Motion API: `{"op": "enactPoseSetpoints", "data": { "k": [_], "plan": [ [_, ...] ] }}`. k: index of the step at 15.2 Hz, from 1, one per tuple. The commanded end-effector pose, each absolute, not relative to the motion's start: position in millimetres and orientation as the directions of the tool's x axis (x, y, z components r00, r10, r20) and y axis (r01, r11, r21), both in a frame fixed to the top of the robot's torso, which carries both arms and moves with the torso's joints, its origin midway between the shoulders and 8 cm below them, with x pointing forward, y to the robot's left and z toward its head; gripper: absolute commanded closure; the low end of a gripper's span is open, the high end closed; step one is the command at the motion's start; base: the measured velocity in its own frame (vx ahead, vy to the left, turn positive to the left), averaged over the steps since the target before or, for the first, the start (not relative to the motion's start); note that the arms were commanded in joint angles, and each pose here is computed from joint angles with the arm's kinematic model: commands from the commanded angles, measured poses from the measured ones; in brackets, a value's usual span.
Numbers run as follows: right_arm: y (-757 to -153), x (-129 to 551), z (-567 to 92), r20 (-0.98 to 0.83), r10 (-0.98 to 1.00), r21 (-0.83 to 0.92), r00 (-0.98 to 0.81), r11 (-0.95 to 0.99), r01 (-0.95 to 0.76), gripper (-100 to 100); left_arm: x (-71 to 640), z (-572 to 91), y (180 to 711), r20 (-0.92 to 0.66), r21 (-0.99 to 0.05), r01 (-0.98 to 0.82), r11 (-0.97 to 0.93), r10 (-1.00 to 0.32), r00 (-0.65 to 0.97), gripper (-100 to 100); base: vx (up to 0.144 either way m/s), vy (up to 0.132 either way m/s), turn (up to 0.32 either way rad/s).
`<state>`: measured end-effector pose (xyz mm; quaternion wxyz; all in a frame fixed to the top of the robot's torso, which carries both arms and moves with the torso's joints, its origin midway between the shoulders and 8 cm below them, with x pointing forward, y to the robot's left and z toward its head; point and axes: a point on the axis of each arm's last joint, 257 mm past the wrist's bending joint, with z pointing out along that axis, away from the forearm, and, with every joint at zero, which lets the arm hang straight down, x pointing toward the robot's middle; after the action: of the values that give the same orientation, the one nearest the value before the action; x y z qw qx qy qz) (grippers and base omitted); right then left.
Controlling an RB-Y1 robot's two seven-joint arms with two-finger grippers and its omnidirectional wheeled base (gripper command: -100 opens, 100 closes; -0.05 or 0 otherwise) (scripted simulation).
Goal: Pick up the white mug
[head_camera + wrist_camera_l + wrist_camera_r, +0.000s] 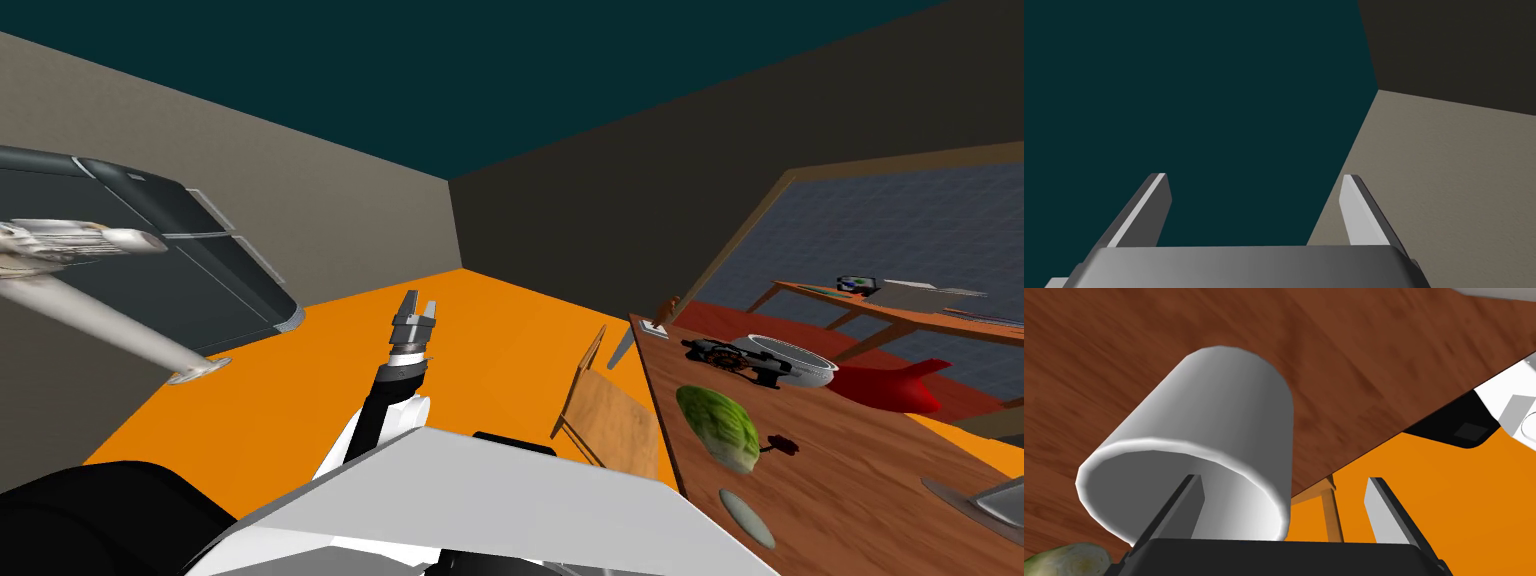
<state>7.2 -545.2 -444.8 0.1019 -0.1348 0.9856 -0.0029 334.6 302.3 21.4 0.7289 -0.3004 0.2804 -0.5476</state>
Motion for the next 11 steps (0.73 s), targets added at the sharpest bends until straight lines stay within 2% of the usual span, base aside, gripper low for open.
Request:
{"op": "enactPoseSetpoints", "data": {
  "k": [1, 2, 6, 11],
  "plan": [
    [-545, 7, -445, -0.2, -0.266, -0.033, -0.943, 0.964, -0.265, -100, 335, 21, 302, -0.08, -0.745, 0.63, 0.22, -0.967, 0.243, 0, -0.005, -0.006, 0.011],
    [-545, 7, -445, -0.2, -0.266, -0.034, -0.943, 0.964, -0.265, 100, 335, 21, 302, -0.08, -0.745, 0.63, 0.22, -0.967, 0.243, 0, 0.0, 0.0, 0.0],
    [-545, 6, -445, -0.2, -0.264, -0.034, -0.944, 0.964, -0.263, 100, 335, 21, 302, -0.08, -0.745, 0.63, 0.22, -0.967, 0.243, 0, 0.0, 0.0, 0.0],
    [-551, 16, -427, -0.19, -0.289, -0.03, -0.938, 0.957, -0.288, 100, 335, 21, 302, -0.08, -0.745, 0.63, 0.22, -0.967, 0.243, 0, 0.011, 0.015, -0.077]
  ]
}}
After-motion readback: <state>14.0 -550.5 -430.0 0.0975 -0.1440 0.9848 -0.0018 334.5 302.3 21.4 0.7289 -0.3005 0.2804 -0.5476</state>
